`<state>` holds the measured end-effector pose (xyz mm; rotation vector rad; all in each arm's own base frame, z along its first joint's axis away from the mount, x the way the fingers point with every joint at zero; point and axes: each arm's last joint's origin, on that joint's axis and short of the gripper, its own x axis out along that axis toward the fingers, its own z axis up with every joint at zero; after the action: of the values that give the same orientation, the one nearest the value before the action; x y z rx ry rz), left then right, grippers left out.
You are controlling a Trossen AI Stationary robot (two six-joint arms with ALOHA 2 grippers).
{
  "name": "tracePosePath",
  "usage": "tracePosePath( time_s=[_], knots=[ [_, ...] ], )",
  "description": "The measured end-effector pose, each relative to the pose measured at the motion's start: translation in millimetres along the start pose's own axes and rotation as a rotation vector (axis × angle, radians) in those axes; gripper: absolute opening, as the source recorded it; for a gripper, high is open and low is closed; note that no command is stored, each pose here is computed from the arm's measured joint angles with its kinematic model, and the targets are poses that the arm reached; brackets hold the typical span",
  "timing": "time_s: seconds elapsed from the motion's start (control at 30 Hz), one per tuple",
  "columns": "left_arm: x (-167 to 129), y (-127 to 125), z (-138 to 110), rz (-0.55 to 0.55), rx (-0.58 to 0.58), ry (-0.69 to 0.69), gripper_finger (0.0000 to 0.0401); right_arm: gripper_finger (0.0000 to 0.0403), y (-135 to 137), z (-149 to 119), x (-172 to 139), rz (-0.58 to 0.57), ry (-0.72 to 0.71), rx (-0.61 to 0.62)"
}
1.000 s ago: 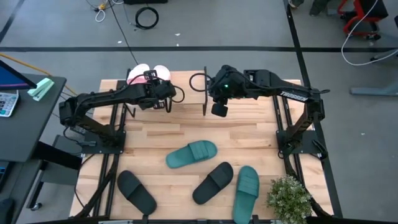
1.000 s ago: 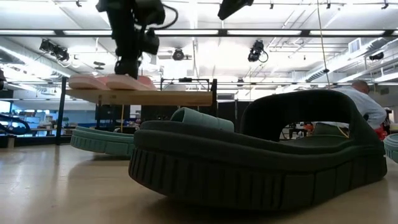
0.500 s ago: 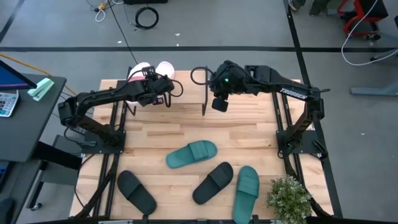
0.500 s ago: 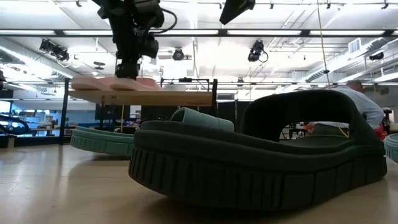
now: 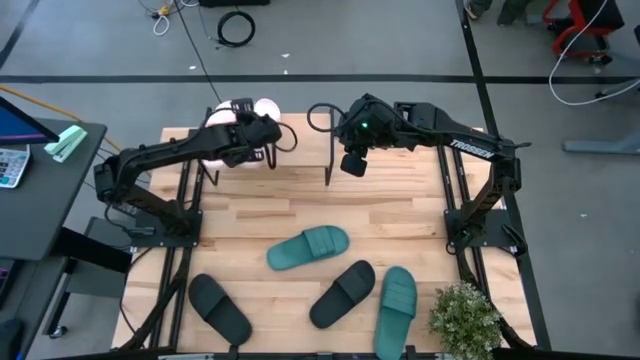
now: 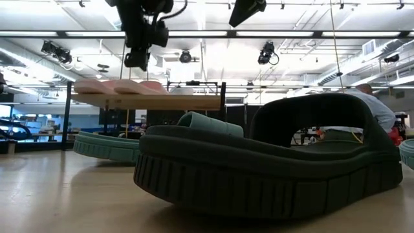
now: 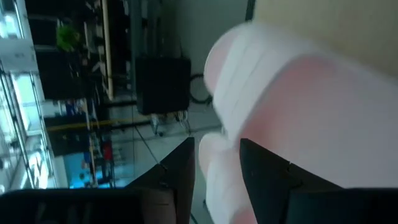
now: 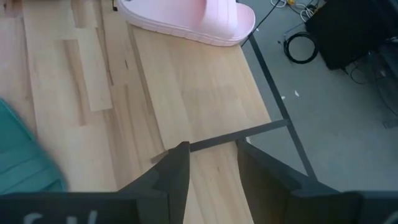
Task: Pick and place slides into the shelf
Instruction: Put the pink slide on the shelf
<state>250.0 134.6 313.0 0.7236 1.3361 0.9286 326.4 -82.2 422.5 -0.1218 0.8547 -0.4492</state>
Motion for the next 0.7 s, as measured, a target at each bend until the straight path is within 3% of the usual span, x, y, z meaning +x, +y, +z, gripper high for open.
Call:
tracePosePath(
  time_s=[0.47, 0.7],
  knots=[
    [17, 3, -5, -0.148, -0.029, -0.039, 0.0127, 0.0142, 1, 0, 0, 0.001, -0.001, 0.0],
    [16, 3, -5, -0.153, -0.011, -0.037, 0.0128, 0.0142, 1, 0, 0, 0.001, 0.0, 0.0]
  ],
)
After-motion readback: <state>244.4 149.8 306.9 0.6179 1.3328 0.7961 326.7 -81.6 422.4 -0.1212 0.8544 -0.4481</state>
